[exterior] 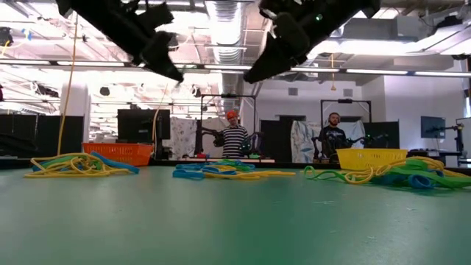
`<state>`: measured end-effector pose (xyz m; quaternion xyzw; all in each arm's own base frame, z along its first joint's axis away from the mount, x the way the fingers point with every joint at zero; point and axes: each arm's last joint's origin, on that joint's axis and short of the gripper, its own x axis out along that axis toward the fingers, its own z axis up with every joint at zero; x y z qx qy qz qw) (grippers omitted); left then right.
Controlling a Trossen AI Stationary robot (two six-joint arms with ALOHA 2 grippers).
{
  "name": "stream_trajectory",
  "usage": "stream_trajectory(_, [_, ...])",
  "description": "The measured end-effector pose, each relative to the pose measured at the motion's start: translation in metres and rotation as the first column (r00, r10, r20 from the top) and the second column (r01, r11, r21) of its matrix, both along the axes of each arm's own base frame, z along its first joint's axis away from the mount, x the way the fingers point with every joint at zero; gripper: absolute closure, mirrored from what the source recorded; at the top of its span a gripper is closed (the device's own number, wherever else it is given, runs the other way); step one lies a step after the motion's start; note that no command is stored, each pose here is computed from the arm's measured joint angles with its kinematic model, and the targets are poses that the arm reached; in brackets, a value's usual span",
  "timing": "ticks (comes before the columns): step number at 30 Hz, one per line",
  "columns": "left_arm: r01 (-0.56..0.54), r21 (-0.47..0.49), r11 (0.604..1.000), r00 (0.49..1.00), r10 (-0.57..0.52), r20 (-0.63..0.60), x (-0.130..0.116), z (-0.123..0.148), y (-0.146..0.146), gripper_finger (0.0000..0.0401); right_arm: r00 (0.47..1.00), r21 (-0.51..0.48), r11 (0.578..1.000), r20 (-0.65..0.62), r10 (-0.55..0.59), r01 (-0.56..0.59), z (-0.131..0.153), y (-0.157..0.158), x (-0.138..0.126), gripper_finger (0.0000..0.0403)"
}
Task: Sort rubber bands into baskets
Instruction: Put the green rubber band into the orange bin
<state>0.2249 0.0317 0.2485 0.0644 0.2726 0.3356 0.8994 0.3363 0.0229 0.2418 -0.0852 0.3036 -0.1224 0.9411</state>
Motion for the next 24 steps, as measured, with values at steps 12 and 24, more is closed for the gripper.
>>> stream_trajectory(12, [-0.378,-0.083,0.922,0.923,0.369,-0.11,-0.059,0.0,0.093,0.0401,0.996,0.031,1.0,-0.087,0.003,0.0,-0.029,0.01,-0.014,0.0204])
stream_trajectory(24, [-0.552,-0.278,0.786,0.827,0.475,-0.3,-0.09,-0.045,0.156,0.0401,0.992,0.047,0.998,-0.117,0.041,-0.036,-0.041,0.026,-0.023,0.0221])
